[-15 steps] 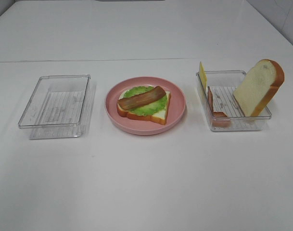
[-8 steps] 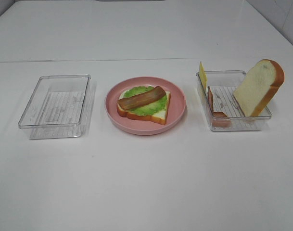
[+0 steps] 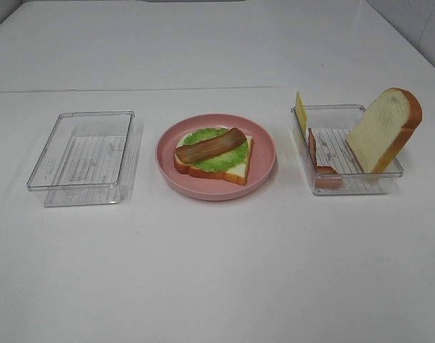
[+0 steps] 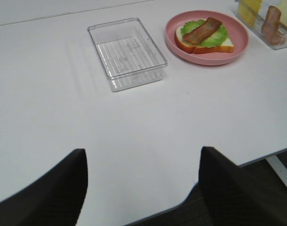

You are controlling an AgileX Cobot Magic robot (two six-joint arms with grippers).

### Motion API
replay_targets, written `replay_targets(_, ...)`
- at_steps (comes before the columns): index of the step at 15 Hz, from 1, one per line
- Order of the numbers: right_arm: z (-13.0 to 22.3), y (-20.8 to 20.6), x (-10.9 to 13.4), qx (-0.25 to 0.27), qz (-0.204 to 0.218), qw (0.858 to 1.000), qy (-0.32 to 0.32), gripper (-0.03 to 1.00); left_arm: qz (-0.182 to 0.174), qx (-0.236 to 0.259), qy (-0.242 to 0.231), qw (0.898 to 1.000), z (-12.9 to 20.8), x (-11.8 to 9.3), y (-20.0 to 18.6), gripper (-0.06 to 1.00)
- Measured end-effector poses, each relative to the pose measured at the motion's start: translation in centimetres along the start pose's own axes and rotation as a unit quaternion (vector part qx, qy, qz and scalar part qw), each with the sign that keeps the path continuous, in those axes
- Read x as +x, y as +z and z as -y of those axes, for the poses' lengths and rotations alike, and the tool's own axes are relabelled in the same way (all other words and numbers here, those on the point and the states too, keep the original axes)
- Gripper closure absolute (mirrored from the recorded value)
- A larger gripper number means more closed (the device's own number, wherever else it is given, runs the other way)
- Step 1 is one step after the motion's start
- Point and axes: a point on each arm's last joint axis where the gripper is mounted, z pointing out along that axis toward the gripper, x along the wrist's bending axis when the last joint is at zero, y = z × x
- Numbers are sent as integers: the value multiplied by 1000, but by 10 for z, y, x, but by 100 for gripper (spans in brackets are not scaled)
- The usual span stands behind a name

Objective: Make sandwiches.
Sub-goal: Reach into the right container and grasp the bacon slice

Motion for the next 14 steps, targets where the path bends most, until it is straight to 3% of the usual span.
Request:
replay_targets(4,-7,6,-2,15,2,1000,1,21,-30,27,7,999,10,6,14,30)
replay_targets(8,-54,45,-9,-1,9,1000,12,21,-22,-15,6,1000,6,5,25,30)
replay_targets(14,-118,126,-11,88,-40,991,88,21,-18,-18,4,1000,6,4,26,30)
